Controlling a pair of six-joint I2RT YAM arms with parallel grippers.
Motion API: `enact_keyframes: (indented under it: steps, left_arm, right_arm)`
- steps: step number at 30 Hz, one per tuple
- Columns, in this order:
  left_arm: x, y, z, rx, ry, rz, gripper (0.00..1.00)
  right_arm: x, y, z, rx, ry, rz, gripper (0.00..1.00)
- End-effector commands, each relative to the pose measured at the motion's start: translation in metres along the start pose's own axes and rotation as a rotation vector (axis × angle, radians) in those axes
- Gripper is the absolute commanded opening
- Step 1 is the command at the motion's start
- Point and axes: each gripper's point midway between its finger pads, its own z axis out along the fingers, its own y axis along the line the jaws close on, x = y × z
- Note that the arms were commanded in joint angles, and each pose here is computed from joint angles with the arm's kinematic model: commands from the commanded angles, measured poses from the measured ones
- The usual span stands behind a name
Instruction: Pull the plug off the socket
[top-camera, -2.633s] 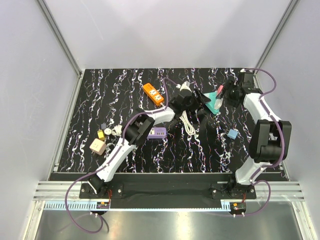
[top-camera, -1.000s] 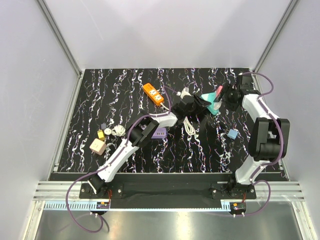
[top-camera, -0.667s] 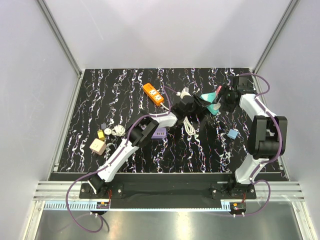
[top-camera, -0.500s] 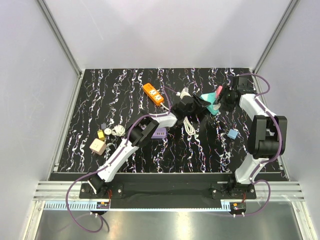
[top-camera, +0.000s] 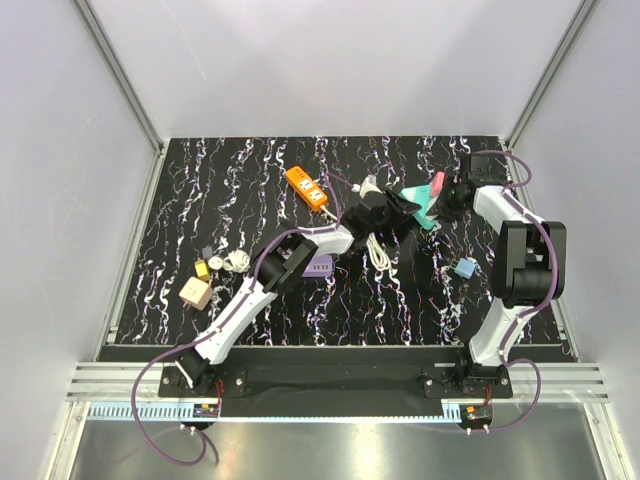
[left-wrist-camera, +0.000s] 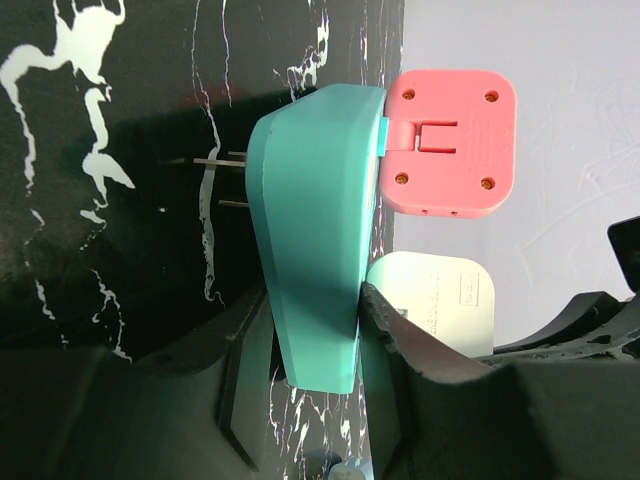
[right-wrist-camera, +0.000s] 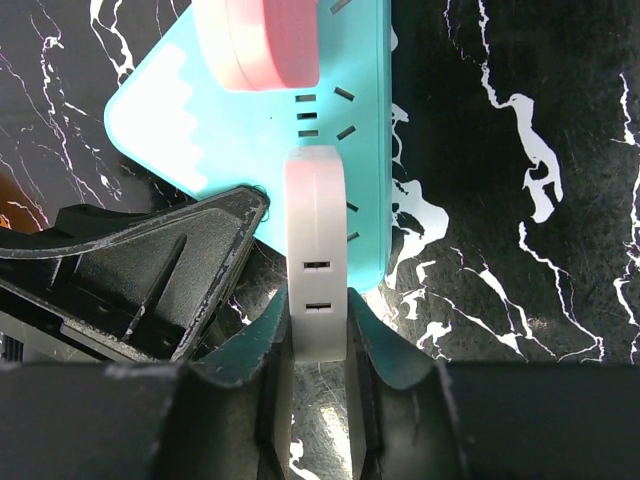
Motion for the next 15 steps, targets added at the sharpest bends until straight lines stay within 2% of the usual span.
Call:
enact_keyframes:
  steps: [1,2,3,4,15]
  left_arm:
    - [-0.004,0.020,-0.005,-0.089,-0.006,0.037,0.00]
    - [-0.004,0.019,-0.005,-0.087,-0.005,0.041,0.00]
    - [-0.005,0.021,-0.006,-0.093,-0.008,0.042,0.00]
    - [-0.005,0.020,-0.006,-0.092,-0.010,0.044,0.00]
    - [-0.010,0.022,-0.010,-0.142,-0.058,0.081,0.00]
  right_arm:
    - [-0.024,0.005,-0.003,0.001,-0.079,-0.014,0.14]
    - [-0.026,0.007,-0.007,0.000,-0.088,-0.016,0.12]
    - [-0.027,0.006,-0.007,0.009,-0.096,-0.019,0.04]
    - [-0.028,0.005,-0.009,0.013,-0.101,-0.021,0.00]
    - [-0.037,-0.002,-0.032,0.086,-0.246,-0.013,0.00]
